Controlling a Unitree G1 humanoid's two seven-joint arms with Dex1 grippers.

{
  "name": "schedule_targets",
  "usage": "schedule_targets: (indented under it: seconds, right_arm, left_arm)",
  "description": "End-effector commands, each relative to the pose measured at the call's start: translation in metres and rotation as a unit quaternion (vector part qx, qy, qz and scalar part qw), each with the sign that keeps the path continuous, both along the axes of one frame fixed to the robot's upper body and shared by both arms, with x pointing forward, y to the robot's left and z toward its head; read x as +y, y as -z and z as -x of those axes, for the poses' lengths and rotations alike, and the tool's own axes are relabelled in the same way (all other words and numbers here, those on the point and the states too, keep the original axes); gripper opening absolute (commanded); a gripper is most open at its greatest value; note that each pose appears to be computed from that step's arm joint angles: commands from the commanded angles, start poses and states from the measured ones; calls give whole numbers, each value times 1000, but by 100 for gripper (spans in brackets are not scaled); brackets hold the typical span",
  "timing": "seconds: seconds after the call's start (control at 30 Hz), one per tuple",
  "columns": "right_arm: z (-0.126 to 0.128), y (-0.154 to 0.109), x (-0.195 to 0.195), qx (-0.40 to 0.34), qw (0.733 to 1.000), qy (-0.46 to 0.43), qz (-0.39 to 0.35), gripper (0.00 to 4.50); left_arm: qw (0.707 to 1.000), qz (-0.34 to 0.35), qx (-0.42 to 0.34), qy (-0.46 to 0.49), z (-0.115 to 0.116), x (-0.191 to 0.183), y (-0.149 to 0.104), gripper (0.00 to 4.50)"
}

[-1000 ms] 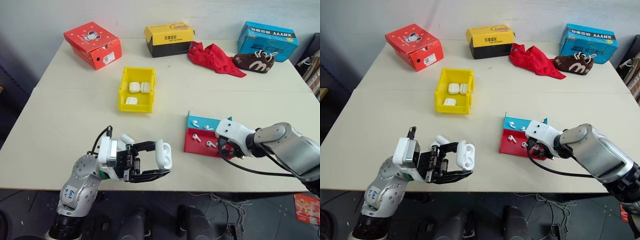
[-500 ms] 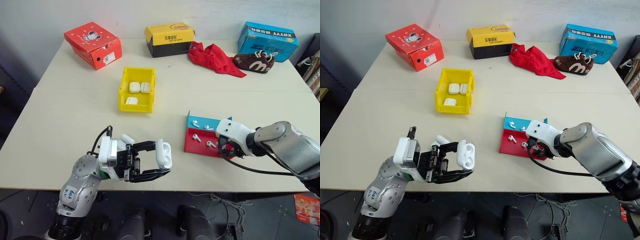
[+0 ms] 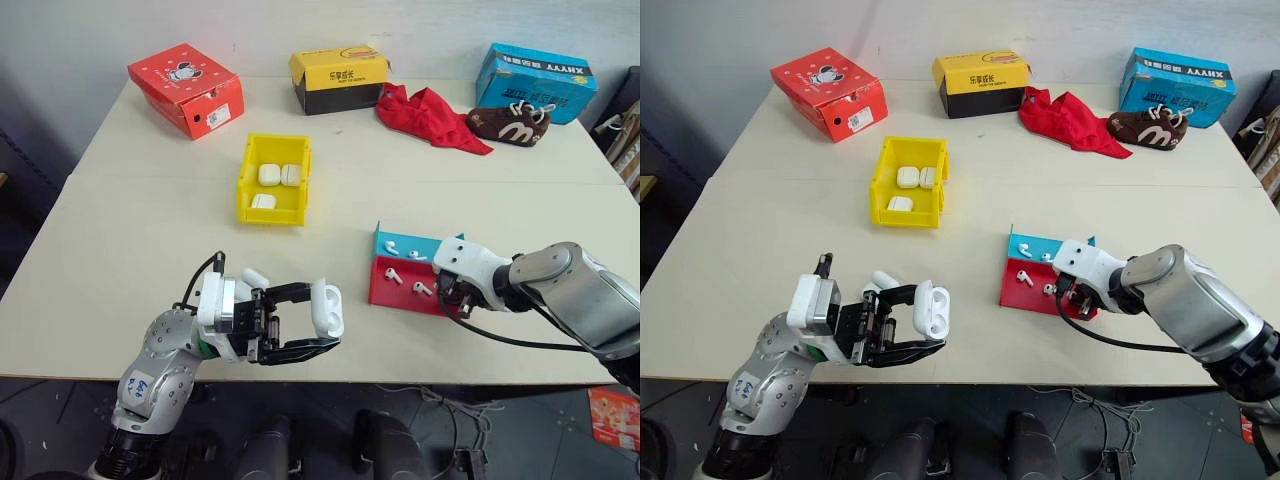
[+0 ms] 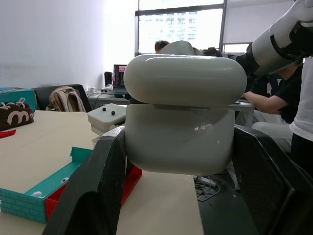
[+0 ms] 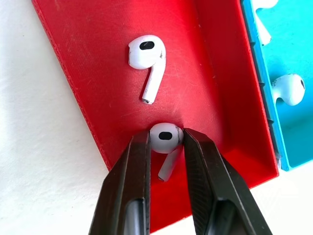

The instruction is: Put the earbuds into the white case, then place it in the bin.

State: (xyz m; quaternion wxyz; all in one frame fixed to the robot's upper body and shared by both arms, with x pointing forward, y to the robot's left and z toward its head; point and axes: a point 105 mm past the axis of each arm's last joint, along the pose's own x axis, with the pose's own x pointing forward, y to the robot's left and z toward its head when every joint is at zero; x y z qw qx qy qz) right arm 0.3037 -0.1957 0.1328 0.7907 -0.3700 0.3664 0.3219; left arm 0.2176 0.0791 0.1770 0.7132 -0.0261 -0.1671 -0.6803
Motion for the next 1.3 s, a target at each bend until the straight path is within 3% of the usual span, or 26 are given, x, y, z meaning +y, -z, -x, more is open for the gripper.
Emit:
schedule_targets:
  seconds: [0.03, 0.17, 0.27, 0.4, 0.47, 0.53, 0.6, 0.7, 0.87, 1.1, 1.3]
  right_arm:
    - [1, 1, -3, 4, 1000, 2, 6, 75]
    - [1, -5, 2, -5, 1000, -8, -16, 49]
    - [7, -24, 4, -9, 997, -18, -77, 49]
    - [28, -56, 21, -29, 969, -112, -217, 49]
    - [42, -75, 33, -44, 936, -173, -305, 49]
    - [54, -109, 42, -104, 862, -224, -442, 49]
    - [63, -130, 44, -161, 798, -250, -524, 49]
    - [69, -149, 59, -209, 728, -265, -596, 49]
    - [81, -158, 87, -251, 669, -319, -623, 49]
    - [89, -157, 115, -267, 645, -372, -612, 49]
    - [85, -143, 125, -256, 658, -385, -594, 49]
  left_arm:
    - [1000, 6, -25, 13, 7, -2, -10, 278]
    - [999, 13, -29, 17, 6, -2, -13, 278]
    - [999, 15, -8, 43, 5, -3, -18, 278]
    - [998, 44, -13, 53, -2, -3, -29, 278]
    - [996, 58, -10, 60, -5, -3, -35, 278]
    - [995, 70, -7, 72, -8, -4, -40, 278]
    - [994, 74, -2, 85, -11, -4, -43, 278]
    - [991, 81, 13, 105, -17, -7, -48, 278]
    - [988, 84, 22, 125, -23, -12, -52, 278]
    - [986, 89, 31, 134, -25, -16, -55, 278]
    - [987, 86, 29, 131, -30, -18, -58, 278]
